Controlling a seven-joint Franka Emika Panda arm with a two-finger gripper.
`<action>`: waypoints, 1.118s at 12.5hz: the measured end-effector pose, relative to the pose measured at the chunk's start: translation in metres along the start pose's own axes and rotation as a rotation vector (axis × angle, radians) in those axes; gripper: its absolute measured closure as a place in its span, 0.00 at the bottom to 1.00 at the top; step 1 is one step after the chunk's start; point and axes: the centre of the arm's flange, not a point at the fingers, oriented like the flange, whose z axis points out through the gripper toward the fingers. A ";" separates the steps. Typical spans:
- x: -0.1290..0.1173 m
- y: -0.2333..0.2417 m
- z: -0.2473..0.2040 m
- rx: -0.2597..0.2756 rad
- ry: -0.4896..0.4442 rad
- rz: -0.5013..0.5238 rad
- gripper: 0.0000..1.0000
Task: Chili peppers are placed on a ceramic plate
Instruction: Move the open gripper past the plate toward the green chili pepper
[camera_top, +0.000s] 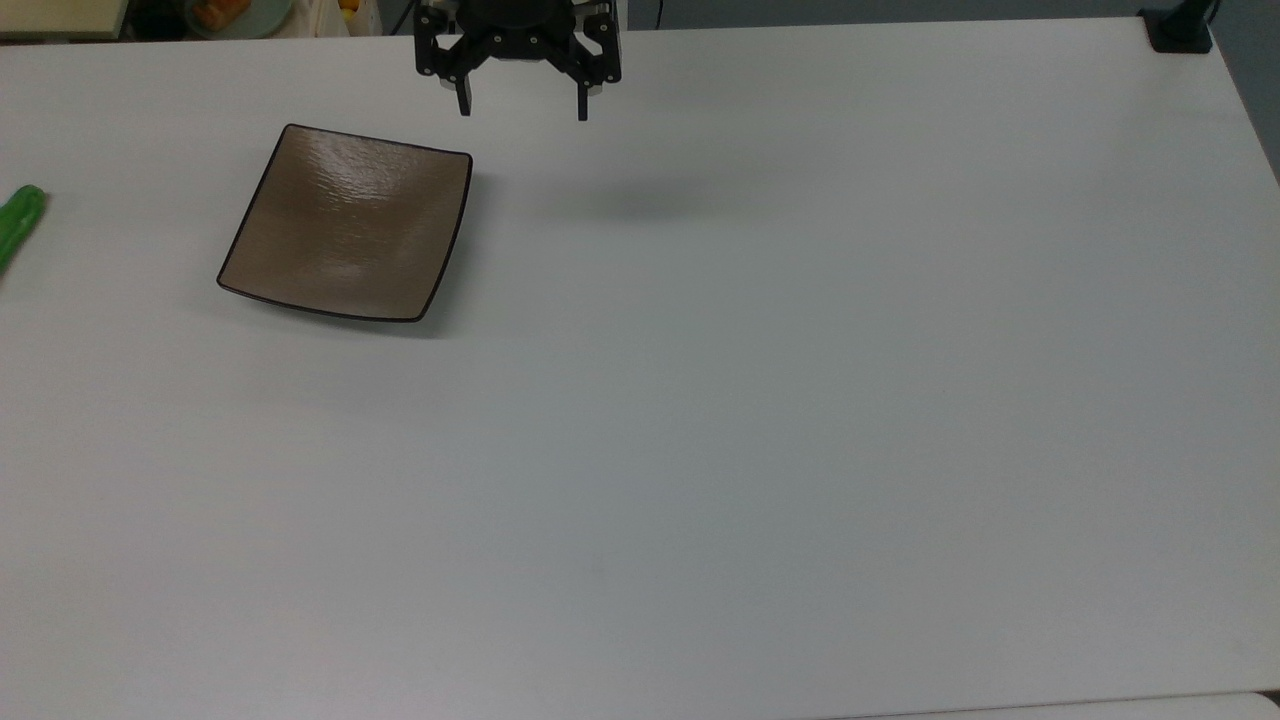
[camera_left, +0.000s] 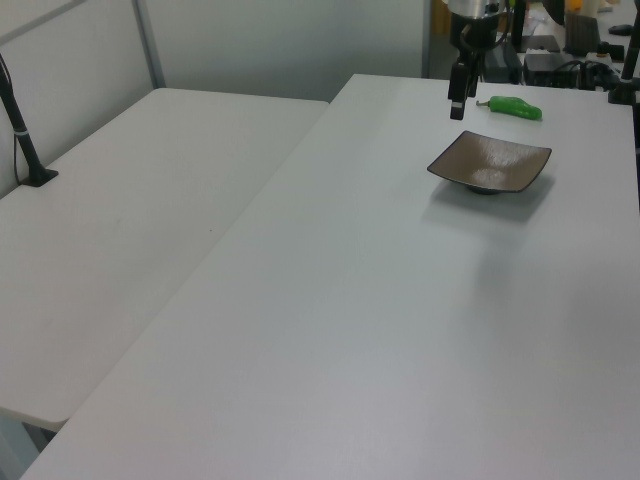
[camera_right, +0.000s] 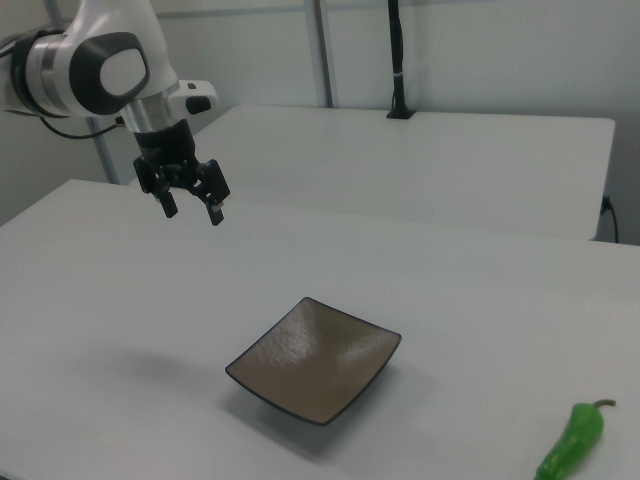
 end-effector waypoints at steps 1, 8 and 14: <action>0.000 0.001 0.000 0.000 0.000 0.001 0.00; 0.001 0.077 0.001 -0.078 0.022 0.102 0.00; 0.017 0.161 0.033 -0.183 0.110 0.184 0.00</action>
